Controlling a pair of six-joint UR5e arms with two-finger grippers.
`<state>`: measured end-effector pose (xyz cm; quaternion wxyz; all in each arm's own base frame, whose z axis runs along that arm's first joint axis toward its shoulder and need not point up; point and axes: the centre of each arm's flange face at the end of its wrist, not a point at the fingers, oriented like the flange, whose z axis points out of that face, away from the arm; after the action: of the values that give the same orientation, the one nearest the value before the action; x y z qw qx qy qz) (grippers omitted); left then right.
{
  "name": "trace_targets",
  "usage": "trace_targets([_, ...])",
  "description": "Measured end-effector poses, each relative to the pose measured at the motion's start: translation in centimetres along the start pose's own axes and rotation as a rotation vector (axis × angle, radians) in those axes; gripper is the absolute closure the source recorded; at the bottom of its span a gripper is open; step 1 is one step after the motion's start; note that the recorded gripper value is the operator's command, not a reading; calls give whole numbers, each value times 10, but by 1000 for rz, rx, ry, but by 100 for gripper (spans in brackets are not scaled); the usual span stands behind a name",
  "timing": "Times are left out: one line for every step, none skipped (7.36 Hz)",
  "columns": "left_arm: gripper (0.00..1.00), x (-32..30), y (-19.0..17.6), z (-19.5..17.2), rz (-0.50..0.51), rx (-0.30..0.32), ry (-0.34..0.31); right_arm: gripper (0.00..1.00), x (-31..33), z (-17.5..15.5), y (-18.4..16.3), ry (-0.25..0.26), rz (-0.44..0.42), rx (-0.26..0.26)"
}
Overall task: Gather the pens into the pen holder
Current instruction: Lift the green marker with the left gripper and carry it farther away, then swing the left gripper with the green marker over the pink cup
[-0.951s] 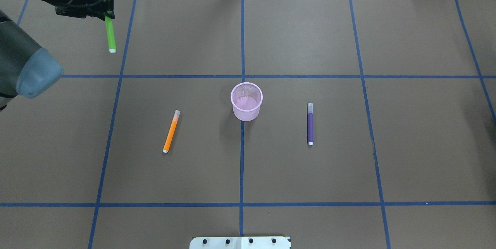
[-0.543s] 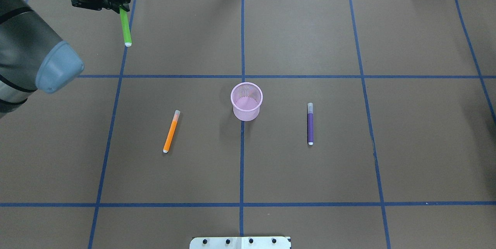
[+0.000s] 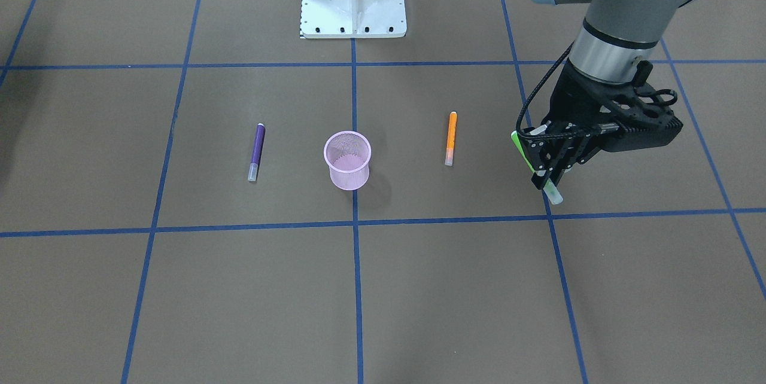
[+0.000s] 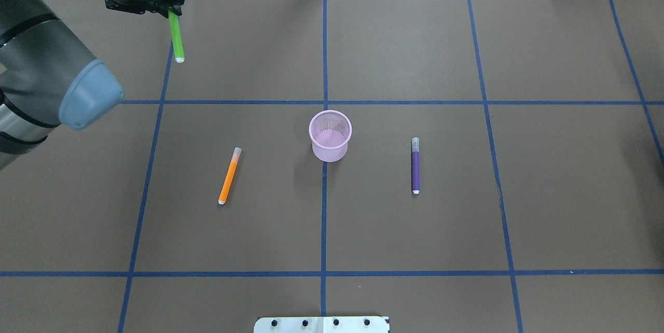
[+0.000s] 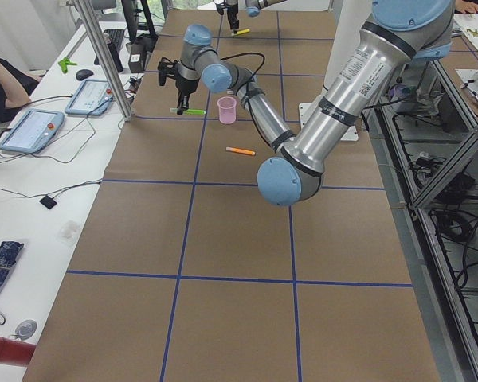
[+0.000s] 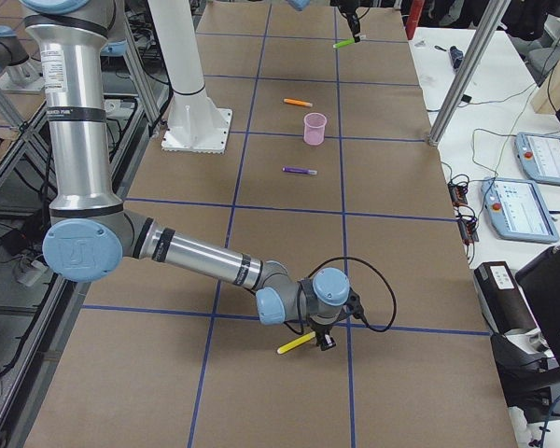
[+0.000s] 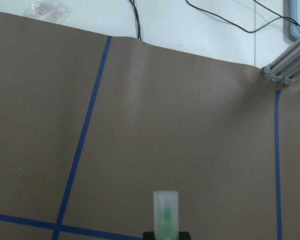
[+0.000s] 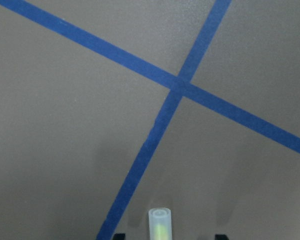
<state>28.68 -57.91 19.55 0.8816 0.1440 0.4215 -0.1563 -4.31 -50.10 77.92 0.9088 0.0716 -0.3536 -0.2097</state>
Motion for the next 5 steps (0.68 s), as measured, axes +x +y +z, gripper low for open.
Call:
trace_targets([100,10,9,5,-5,9,-4,42,1,1,1,-1,2,-3])
trace_targets([100,18,15,8,-8,11,-3,46,1,2,2,-2,4,-4])
trace_targets([100,21,17,9,-9,11,-2,46,1,2,2,-4,4,-5])
trace_targets([100,22,18,10,-10,11,-2,46,0,3,2,-5,2,-6])
trace_targets([100,23,19,10,-10,11,-3,46,-1,4,1,-6,-1,-8])
